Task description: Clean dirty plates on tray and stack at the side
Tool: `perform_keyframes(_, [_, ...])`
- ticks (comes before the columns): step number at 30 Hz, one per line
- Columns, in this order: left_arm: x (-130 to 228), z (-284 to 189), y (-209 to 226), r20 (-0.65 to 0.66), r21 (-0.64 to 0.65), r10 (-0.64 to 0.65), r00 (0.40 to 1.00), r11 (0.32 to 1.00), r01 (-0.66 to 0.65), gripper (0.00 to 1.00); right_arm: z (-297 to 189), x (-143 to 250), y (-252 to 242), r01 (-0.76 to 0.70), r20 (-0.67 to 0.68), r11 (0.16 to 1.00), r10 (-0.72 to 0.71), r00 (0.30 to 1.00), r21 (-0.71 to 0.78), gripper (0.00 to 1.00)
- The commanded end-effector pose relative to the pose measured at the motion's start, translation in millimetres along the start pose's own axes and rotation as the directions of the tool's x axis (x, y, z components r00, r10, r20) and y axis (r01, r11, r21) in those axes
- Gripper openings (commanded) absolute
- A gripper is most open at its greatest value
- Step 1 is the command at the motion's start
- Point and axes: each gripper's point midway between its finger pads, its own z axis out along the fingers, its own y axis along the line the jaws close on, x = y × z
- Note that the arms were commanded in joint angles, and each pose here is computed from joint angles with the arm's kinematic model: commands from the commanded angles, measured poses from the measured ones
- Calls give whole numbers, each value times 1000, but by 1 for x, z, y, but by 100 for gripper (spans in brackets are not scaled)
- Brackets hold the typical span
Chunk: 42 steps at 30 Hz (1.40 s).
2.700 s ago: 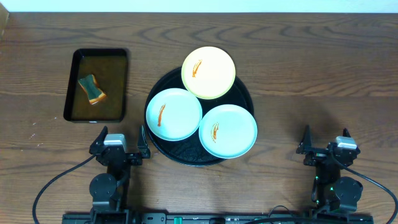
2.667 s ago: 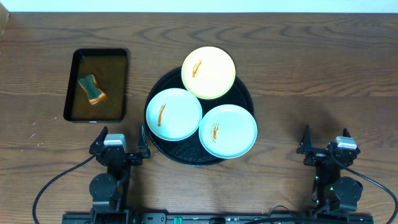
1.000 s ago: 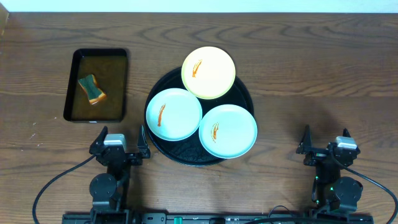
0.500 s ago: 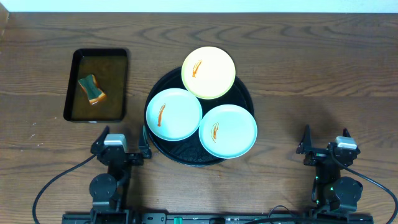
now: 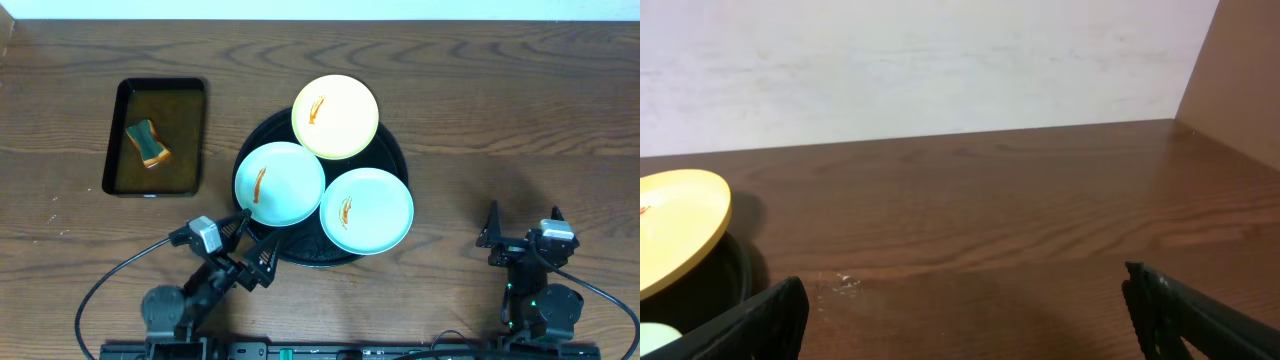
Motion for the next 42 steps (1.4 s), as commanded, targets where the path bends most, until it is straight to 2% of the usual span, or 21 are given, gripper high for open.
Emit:
perform_keyframes(1, [-12,-1,-20,29,91,-51,998,995,48,98,0,2,-3,9,-6,1000,-9,1000,15,99])
perform_keyframes(8, [-43,-5,-44,70,113,-29,997,993,21,98,0,2,-3,9,-5,1000,-9,1000,15,99])
perform_keyframes(12, [-50,1,-41,-28,32,14,999,999,-14,98,0,2,-3,9,-6,1000,-9,1000,15,100])
perform_keyframes(16, [-60,9,-29,-195,-97,92,976,989,-112,98,0,2,-3,9,-5,1000,-9,1000,15,99])
perform_keyframes(18, [-66,10,-6,-279,-251,40,959,961,-113,98,0,2,-3,9,-6,1000,-9,1000,15,99])
perform_keyframes(21, [-68,0,31,-419,-493,-107,902,861,-127,98,0,2,-3,9,-5,1000,-9,1000,15,99])
perform_keyframes(24, [-62,-8,48,-511,-609,-274,815,784,-119,98,0,2,-3,9,-5,1000,-9,1000,15,99])
perform_keyframes(27, [-56,-4,56,-559,-653,-392,731,751,-98,98,0,2,-3,9,-6,1000,-9,1000,15,99])
perform_keyframes(30, [-52,1,64,-575,-675,-451,683,733,-84,98,0,2,-3,9,-5,1000,-9,1000,15,99])
perform_keyframes(34, [-46,5,67,-580,-675,-475,662,736,-64,98,0,2,-3,9,-5,1000,-9,1000,15,99])
perform_keyframes(42, [-46,4,66,-581,-675,-476,661,735,-64,98,0,2,-3,9,-6,1000,-9,1000,15,99])
